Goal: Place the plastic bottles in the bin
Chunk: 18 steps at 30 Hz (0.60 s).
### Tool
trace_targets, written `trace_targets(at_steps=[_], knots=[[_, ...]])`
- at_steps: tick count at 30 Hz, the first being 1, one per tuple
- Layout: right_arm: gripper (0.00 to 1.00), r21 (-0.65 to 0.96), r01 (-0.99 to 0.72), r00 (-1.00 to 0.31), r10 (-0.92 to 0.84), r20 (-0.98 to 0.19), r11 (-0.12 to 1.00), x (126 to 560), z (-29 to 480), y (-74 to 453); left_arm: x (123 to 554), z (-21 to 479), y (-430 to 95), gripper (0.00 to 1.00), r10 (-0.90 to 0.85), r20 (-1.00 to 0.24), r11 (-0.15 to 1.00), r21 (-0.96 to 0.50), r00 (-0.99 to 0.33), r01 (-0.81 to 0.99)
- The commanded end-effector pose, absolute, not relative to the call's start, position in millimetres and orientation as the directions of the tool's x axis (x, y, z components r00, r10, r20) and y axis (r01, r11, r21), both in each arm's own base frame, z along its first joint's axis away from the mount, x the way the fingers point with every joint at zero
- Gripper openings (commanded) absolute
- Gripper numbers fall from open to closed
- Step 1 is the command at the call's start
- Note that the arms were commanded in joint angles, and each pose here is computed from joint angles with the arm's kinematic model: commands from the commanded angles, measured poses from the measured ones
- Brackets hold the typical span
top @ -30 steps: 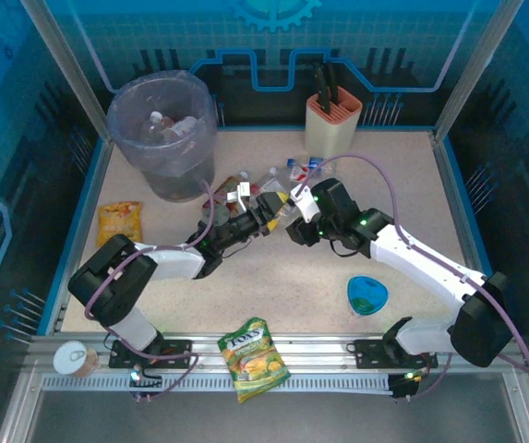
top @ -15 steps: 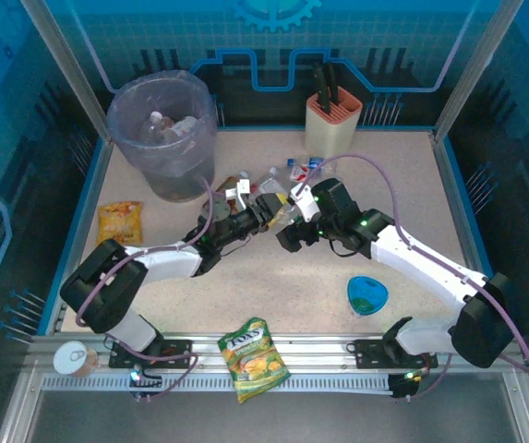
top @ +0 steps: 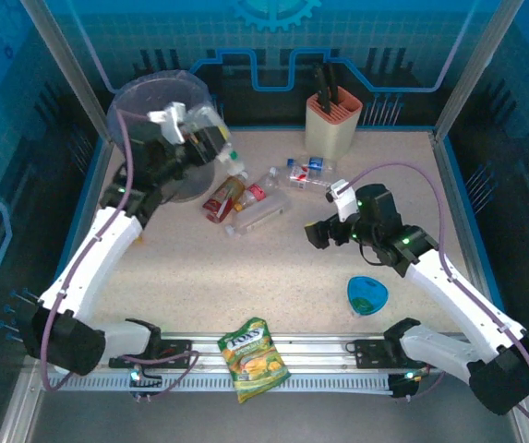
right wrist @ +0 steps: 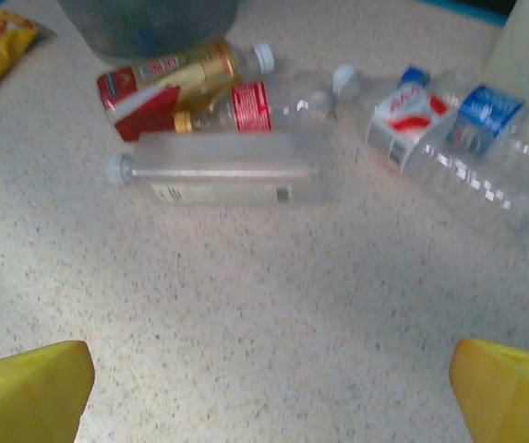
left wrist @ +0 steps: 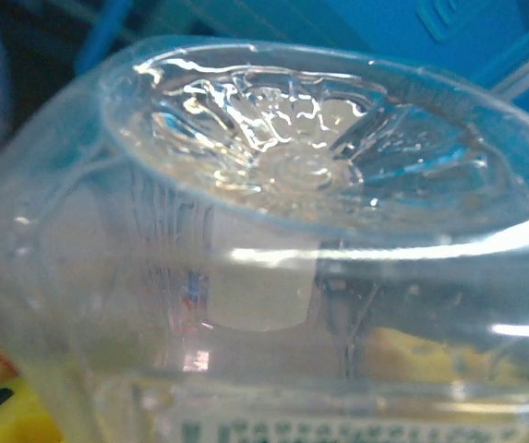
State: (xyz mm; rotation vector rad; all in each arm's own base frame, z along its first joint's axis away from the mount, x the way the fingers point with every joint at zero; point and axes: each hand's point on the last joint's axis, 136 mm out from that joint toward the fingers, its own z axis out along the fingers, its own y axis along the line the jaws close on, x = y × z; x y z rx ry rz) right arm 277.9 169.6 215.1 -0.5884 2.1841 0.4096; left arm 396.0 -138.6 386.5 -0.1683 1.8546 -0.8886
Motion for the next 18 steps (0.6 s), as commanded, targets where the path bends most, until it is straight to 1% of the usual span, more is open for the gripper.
trace_targets(at_steps=[1, 3, 7, 9, 12, 13, 14, 18], knots=[[1.00, 0.185, -0.441, -0.643, -0.165, -0.748, 0.878, 277.9, 207.6, 161.1, 398.6, 372.2, -98.5, 0.39, -0.346, -0.798, 0.854, -0.486, -0.494, 0.186], [1.00, 0.223, -0.406, -0.692, -0.139, -0.708, 0.886, 275.4, 198.3, 159.3, 411.8, 381.1, -70.9, 0.34, -0.344, -0.817, 0.882, -0.451, -0.462, 0.140], [1.00, 0.244, -0.362, -0.753, -0.127, -0.646, 0.900, 270.9, 189.5, 156.6, 444.8, 401.4, -10.7, 0.28, -0.337, -0.858, 0.927, -0.375, -0.387, 0.025], [1.00, 0.248, -0.350, -0.764, -0.122, -0.634, 0.904, 269.4, 185.6, 155.0, 462.1, 403.7, 15.9, 0.27, -0.345, -0.855, 0.932, -0.361, -0.387, -0.035], [1.00, 0.260, -0.339, -0.770, -0.109, -0.628, 0.904, 267.6, 178.7, 154.8, 492.2, 393.3, 40.1, 0.26, -0.339, -0.841, 0.940, -0.321, -0.422, -0.116], [1.00, 0.266, -0.336, -0.771, -0.102, -0.628, 0.904, 267.7, 179.2, 155.2, 503.6, 384.8, 42.9, 0.26, -0.333, -0.827, 0.942, -0.308, -0.453, -0.130], [1.00, 0.268, -0.323, -0.791, -0.104, -0.603, 0.907, 262.9, 167.0, 153.0, 513.8, 377.4, 45.4, 0.27, -0.329, -0.814, 0.944, -0.298, -0.478, -0.141], [1.00, 0.254, -0.292, -0.813, -0.100, -0.574, 0.922, 255.4, 159.1, 144.8, 542.4, 346.0, 59.1, 0.28, -0.299, -0.775, 0.954, -0.229, -0.557, -0.193]])
